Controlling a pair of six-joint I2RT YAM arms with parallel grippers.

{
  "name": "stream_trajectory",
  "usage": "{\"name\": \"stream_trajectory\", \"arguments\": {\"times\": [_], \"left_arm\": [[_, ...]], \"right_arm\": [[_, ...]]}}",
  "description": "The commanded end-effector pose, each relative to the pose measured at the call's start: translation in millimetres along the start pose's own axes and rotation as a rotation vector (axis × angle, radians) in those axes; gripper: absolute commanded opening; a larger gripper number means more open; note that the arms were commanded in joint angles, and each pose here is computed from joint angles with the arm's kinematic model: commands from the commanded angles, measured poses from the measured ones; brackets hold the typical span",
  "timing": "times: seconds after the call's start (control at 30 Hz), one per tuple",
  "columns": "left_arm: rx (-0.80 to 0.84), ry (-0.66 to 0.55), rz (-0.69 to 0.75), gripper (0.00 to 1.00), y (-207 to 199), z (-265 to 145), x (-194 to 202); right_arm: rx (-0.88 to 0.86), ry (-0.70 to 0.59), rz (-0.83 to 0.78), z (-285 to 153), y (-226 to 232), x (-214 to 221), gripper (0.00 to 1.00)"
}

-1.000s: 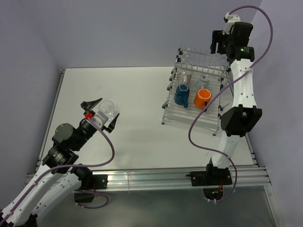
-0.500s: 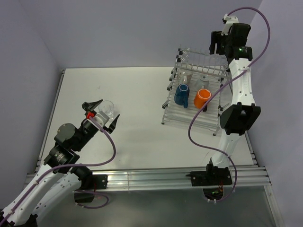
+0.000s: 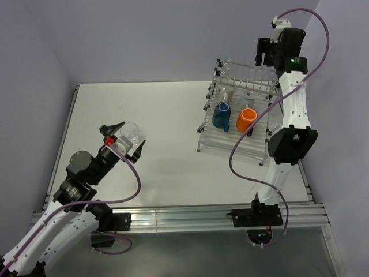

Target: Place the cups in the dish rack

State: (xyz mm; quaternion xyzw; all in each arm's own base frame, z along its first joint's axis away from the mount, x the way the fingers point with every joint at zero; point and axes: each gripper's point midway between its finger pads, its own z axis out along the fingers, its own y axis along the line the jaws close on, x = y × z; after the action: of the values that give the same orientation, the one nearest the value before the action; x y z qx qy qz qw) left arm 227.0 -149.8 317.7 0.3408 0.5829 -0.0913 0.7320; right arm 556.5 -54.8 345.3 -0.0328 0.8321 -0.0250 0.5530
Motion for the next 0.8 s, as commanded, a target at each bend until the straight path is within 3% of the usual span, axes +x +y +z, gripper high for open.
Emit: {"name": "stream_trajectory", "arguments": {"times": [0.0, 0.4, 0.77], "left_arm": [[-0.021, -0.007, -0.016, 0.99, 3.1, 0.2, -0.1], [-0.015, 0.002, -0.018, 0.99, 0.7, 1.2, 4.3], [-0.005, 0.011, -0.013, 0.99, -1.0, 1.3, 6.1]], "right_arm": [[0.041, -0.107, -0.020, -5.5, -9.1, -33.7, 0.25], [0.036, -0.093, -0.021, -11.2, -7.7, -31.4, 0.21], [0.039, -0.072, -0.015, -7.8, -8.1, -24.9, 0.26]]}}
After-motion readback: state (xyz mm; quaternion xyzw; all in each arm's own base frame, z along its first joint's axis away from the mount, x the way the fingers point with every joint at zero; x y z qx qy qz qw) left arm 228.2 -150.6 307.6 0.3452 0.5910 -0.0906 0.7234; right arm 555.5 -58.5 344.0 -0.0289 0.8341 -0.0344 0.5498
